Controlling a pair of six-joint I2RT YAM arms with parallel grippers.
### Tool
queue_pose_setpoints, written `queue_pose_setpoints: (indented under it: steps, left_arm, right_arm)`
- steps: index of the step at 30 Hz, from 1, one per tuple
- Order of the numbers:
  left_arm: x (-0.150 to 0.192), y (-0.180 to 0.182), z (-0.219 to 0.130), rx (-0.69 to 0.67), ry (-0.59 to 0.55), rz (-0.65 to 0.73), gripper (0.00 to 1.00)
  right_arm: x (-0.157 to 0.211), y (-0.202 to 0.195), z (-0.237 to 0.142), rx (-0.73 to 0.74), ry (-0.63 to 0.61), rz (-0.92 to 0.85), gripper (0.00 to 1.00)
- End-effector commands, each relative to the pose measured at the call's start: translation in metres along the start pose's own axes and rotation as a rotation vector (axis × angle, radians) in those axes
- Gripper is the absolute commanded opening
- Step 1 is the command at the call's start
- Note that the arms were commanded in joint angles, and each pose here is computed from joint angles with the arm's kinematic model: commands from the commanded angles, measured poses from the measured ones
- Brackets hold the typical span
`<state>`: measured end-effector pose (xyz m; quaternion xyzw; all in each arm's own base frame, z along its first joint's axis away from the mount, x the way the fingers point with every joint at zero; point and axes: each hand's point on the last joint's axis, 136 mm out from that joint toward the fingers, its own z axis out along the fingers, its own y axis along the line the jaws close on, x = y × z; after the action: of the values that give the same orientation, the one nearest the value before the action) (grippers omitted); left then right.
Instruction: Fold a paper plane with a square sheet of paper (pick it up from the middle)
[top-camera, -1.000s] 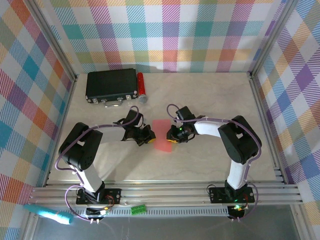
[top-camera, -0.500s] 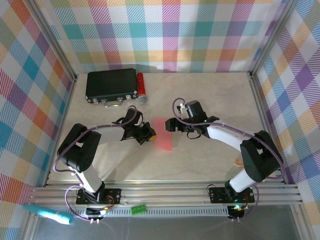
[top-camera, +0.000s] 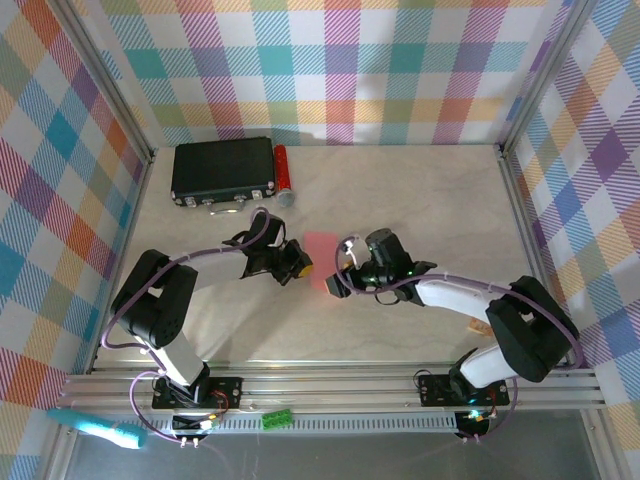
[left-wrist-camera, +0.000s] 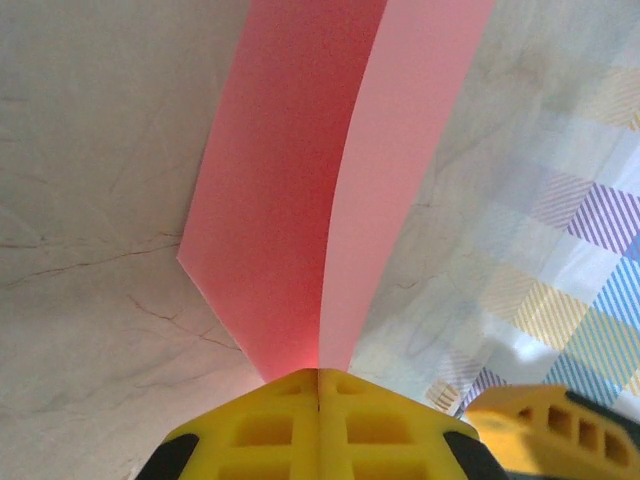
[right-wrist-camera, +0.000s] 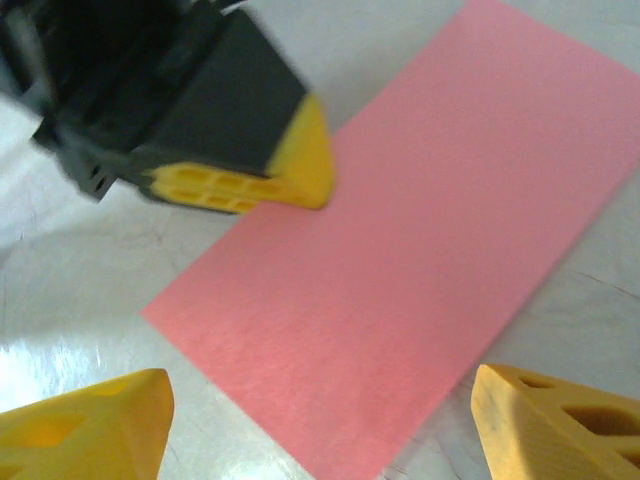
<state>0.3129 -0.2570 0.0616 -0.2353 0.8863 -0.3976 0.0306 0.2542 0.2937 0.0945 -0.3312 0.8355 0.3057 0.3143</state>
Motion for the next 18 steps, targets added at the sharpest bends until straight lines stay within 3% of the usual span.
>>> queue_pose_setpoints:
  steps: [1, 11, 18]
  left_arm:
    - [0.002, -0.005, -0.003, -0.012, 0.002, -0.015, 0.00]
    - [0.003, -0.003, -0.002, -0.023, 0.010, -0.019, 0.00]
    - [0.003, -0.001, -0.002, -0.034, 0.015, -0.017, 0.00]
  right_arm:
    - [-0.007, 0.014, 0.009, -0.018, -0.013, -0.166, 0.76]
    - [0.009, 0.017, 0.037, 0.030, 0.079, -0.300, 0.74]
    - [0.004, 0.002, 0.039, 0.118, 0.072, -0.300, 0.65]
